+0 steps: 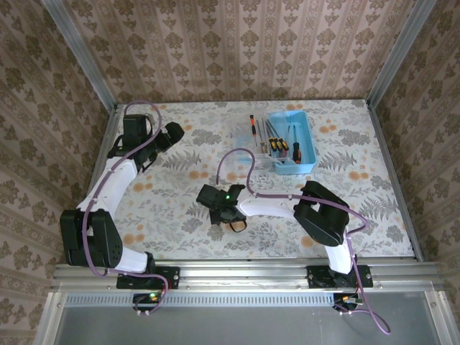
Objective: Pack the tool kit
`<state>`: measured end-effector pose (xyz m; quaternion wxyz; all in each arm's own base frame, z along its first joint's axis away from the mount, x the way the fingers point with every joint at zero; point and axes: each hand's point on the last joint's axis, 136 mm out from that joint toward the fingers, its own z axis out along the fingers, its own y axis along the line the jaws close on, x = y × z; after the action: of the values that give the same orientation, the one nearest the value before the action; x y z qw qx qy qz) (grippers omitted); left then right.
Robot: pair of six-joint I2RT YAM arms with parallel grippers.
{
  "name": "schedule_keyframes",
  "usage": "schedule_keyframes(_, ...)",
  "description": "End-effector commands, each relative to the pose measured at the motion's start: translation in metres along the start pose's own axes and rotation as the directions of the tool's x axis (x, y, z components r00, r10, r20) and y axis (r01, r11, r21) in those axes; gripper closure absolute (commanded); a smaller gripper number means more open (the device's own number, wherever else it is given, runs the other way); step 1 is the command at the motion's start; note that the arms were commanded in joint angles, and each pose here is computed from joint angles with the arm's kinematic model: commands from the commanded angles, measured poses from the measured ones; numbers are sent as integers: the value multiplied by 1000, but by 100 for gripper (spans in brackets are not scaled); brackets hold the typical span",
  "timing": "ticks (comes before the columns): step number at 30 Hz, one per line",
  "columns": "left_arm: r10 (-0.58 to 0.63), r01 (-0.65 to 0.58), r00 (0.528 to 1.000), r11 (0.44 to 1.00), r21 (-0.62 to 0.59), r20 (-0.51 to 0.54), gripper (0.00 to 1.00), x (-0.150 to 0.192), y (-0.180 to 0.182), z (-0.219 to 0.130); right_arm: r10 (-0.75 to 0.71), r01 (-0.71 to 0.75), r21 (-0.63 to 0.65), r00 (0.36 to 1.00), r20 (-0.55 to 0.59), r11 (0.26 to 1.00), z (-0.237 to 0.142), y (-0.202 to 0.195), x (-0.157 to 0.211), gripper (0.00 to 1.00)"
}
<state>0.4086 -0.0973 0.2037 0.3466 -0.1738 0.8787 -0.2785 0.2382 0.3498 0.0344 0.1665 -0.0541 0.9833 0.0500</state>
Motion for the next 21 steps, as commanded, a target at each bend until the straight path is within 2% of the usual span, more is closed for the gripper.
schedule_keyframes(1, 5, -5, 1000, 1000, 3, -6, 0, 2, -1, 3, 11, -11, 36, 1000, -3, 999, 1, -1, -7, 29)
schedule_keyframes(10, 3, -3, 1000, 1000, 12, 0, 0, 0, -3, 1, 1, 1, 72, 1000, -30, 997, 4, -11, -11, 29)
schedule_keyframes(21, -5, 5, 1000, 999, 47, 3, 0, -1, -11, -4, -34, 40, 64, 995, -90, 997, 15, -13, 7, 30)
